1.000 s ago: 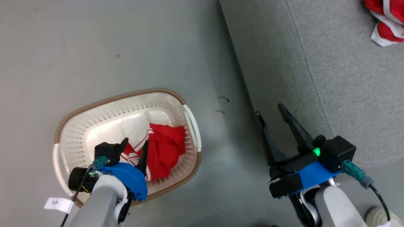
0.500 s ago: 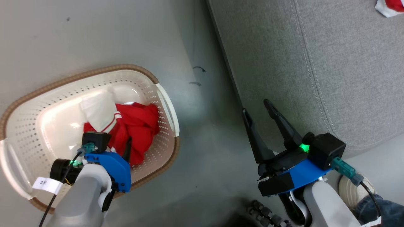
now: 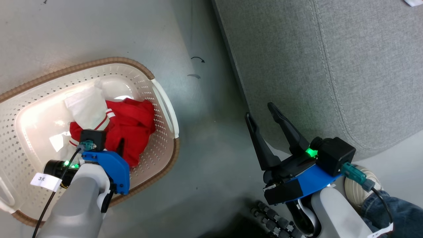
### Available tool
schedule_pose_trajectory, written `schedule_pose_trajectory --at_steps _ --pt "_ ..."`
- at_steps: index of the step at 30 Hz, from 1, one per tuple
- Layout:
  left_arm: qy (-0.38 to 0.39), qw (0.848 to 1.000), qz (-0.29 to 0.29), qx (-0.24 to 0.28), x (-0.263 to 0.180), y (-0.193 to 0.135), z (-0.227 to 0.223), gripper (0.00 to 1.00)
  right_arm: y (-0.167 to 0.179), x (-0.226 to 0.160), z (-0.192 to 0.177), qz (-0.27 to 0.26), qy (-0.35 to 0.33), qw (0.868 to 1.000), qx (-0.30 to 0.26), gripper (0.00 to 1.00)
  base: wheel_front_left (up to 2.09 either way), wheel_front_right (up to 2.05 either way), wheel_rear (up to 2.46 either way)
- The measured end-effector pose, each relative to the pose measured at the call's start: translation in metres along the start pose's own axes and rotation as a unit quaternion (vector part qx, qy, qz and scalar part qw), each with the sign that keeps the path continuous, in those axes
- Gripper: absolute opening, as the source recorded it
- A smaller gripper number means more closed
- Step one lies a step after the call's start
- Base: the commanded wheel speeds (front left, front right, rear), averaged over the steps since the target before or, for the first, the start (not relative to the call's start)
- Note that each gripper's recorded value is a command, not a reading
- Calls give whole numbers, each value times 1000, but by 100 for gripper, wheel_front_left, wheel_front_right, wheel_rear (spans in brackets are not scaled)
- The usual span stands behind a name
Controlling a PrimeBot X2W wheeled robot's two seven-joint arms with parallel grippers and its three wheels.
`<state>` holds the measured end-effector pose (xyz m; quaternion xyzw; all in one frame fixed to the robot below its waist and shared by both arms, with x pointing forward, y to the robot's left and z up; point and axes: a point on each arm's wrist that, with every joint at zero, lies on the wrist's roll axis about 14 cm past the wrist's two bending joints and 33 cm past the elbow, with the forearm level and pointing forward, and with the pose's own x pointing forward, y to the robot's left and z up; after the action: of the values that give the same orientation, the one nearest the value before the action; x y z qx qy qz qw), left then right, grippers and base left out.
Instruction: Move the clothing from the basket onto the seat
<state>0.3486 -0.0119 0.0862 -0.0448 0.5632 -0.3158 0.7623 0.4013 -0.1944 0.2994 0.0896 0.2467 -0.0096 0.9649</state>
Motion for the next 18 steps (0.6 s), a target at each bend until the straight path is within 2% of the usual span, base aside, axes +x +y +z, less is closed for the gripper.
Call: schedule_pose_trajectory --at_steps 18 --pt "-12 1000 5 -22 -3 -1 8 0 3 2 4 7 -7 1000 -1 100 0 0 0"
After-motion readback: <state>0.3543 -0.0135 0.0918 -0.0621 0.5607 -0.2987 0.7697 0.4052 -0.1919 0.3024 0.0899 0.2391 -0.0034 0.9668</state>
